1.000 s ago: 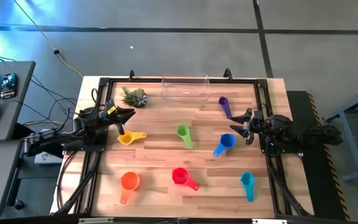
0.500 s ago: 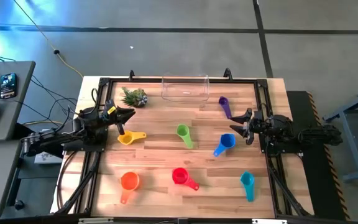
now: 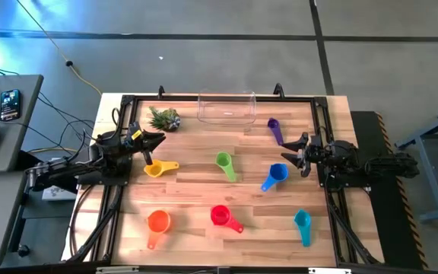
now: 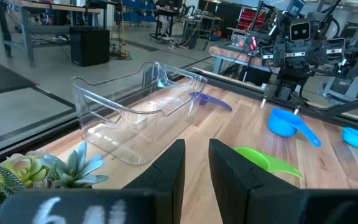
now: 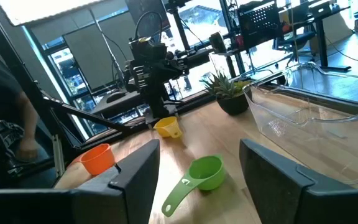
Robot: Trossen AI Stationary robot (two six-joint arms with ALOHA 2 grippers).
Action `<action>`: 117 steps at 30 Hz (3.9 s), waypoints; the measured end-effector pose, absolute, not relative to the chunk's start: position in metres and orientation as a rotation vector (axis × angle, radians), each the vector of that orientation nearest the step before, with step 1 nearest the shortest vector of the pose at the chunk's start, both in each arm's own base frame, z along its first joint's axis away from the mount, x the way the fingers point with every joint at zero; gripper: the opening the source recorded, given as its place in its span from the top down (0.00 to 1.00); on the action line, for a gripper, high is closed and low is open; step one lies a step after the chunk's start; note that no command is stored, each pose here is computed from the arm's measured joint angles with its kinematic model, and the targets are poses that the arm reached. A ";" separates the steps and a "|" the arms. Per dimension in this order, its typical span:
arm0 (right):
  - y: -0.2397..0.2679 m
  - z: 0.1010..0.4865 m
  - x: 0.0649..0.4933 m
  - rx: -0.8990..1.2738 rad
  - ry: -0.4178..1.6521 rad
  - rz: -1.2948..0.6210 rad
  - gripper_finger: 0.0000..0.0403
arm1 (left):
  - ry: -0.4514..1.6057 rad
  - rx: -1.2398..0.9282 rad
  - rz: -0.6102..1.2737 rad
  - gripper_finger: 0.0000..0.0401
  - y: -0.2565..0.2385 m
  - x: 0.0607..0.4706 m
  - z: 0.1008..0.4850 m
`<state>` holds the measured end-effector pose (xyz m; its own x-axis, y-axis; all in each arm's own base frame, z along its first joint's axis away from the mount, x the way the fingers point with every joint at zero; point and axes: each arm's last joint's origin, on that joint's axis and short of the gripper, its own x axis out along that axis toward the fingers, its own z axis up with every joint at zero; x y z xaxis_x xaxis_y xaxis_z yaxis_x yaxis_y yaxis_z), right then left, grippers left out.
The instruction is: Nest measuring cups in basket
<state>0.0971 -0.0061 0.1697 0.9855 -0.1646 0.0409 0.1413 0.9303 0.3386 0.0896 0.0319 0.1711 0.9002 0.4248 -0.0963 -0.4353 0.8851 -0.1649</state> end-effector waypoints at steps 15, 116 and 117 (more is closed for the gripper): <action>-0.006 0.170 0.097 0.342 -0.069 -0.157 0.47 | 0.058 -0.185 0.448 0.84 0.032 0.090 0.171; -0.006 0.170 0.097 0.589 -0.093 -0.151 0.47 | 0.210 -0.314 0.336 0.84 0.031 0.100 0.358; -0.006 0.170 0.097 0.593 -0.095 -0.150 0.47 | 0.219 -0.306 0.336 0.84 0.032 0.102 0.361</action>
